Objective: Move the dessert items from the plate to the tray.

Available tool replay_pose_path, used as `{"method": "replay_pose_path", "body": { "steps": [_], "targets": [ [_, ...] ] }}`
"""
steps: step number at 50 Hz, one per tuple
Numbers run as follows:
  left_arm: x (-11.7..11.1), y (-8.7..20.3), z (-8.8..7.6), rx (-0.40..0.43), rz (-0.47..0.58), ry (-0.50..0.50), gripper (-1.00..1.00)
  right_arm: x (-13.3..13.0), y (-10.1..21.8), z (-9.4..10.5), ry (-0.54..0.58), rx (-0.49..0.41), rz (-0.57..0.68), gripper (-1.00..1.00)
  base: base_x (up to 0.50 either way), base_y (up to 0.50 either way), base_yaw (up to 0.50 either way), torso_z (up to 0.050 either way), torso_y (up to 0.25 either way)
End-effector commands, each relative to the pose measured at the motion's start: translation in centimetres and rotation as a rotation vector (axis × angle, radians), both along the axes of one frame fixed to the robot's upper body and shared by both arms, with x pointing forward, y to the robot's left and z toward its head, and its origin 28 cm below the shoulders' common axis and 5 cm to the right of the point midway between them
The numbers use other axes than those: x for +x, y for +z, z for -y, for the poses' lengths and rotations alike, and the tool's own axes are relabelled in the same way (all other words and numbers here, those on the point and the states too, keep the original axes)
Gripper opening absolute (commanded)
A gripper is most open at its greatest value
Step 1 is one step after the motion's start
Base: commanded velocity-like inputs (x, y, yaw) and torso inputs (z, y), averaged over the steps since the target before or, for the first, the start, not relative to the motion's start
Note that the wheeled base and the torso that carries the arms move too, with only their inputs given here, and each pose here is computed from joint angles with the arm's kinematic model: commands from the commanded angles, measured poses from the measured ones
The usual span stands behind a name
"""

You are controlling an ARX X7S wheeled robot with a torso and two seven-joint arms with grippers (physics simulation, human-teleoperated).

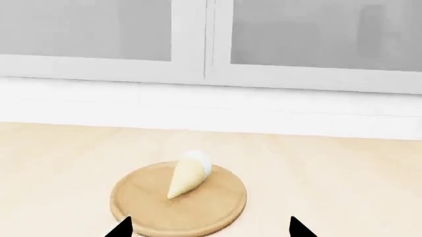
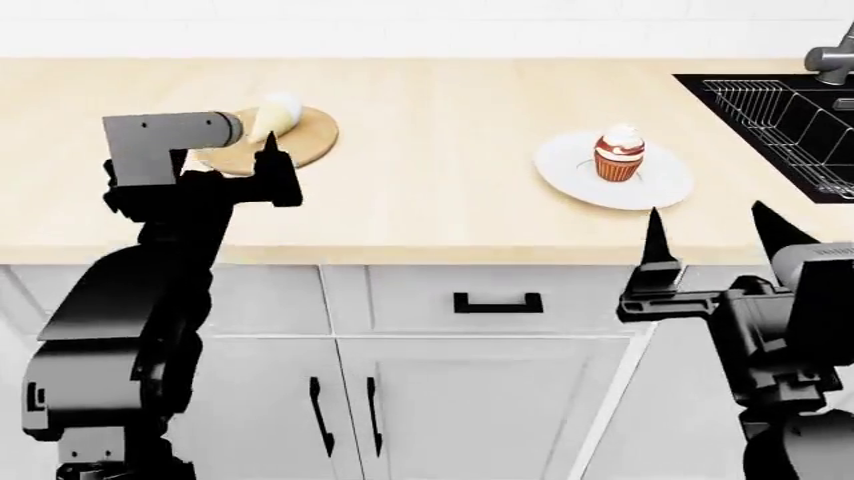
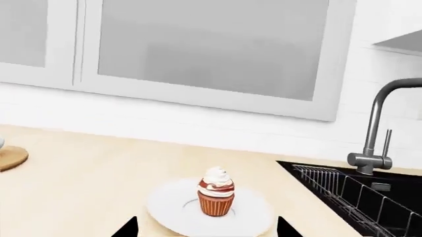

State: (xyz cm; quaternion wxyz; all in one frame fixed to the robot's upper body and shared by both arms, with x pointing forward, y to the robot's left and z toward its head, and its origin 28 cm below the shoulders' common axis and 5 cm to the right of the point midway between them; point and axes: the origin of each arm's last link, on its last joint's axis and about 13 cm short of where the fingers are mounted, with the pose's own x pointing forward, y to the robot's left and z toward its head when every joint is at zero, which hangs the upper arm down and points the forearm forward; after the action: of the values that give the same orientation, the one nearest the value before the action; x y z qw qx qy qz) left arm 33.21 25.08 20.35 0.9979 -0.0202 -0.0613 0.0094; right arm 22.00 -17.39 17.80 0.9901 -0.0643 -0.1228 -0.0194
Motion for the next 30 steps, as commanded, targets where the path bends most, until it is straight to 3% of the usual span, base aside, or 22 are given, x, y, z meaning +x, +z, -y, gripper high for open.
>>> {"method": "replay_pose_path", "body": {
  "steps": [1, 5, 30],
  "targets": [
    [3.2, 8.7, -2.9, -0.018, 0.116, -0.001, 1.0, -2.3, 7.3, 1.4, -0.052, -0.196, 0.046, 1.0, 0.5, 0.0, 0.0, 0.0, 0.0],
    [4.1, 8.3, -3.4, -0.016, 0.097, 0.017, 1.0, -2.3, 7.8, 1.7, -0.064, -0.214, 0.025, 1.0, 0.5, 0.0, 0.0, 0.0, 0.0],
    [4.1, 8.2, -4.0, 0.024, 0.064, -0.009, 1.0, -3.5, 11.8, 3.6, -0.118, -0.323, 0.04, 1.0, 0.5, 0.09, 0.0, 0.0, 0.0]
  ]
}}
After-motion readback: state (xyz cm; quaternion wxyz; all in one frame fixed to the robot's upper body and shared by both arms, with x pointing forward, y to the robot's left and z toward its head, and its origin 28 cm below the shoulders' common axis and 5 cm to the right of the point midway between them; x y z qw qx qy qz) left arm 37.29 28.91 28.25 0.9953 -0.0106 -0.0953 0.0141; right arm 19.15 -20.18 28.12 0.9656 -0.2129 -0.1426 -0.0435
